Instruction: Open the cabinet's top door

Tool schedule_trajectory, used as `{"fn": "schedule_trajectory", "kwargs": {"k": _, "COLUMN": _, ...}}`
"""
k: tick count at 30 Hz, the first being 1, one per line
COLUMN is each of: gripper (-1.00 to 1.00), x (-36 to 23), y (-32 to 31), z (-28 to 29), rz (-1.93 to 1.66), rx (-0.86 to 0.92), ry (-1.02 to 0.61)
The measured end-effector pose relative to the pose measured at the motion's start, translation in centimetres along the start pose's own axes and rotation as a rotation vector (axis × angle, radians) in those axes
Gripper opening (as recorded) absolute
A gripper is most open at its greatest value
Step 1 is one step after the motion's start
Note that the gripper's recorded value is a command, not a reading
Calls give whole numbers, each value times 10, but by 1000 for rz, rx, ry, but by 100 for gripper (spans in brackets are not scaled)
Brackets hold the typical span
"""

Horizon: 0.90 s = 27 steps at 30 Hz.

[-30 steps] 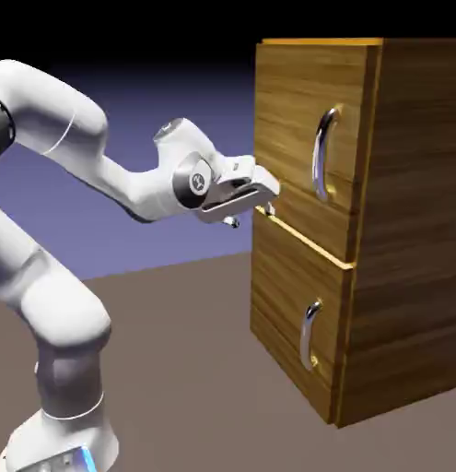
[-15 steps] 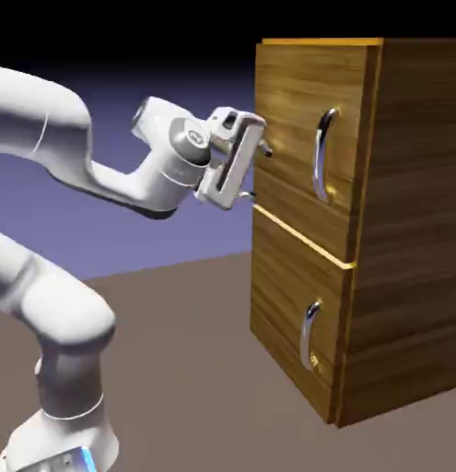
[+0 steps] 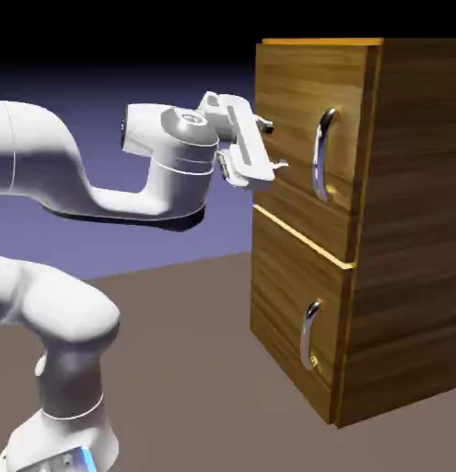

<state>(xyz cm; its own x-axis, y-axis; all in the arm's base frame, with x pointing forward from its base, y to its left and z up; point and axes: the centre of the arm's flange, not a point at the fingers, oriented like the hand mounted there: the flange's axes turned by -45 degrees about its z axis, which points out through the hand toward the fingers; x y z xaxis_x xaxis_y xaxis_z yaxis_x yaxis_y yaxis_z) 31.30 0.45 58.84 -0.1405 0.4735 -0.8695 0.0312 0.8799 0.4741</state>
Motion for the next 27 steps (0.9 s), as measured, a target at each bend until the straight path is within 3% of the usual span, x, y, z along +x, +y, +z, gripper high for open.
{"fn": "schedule_trajectory", "kwargs": {"k": 10, "gripper": 0, "x": -21, "y": -70, "z": -10, "rz": -512, "rx": -36, "ry": -144}}
{"fn": "schedule_trajectory", "kwargs": {"k": 18, "gripper": 0, "x": -21, "y": -80, "z": 37, "rz": -499, "rx": -48, "ry": -133}}
{"fn": "schedule_trajectory", "kwargs": {"k": 19, "gripper": -100, "x": -21, "y": -80, "z": 40, "rz": -499, "rx": -48, "ry": -133}}
{"fn": "schedule_trajectory", "kwargs": {"k": 27, "gripper": -100, "x": -4, "y": -62, "z": -4, "rz": -489, "rx": 95, "ry": -169}}
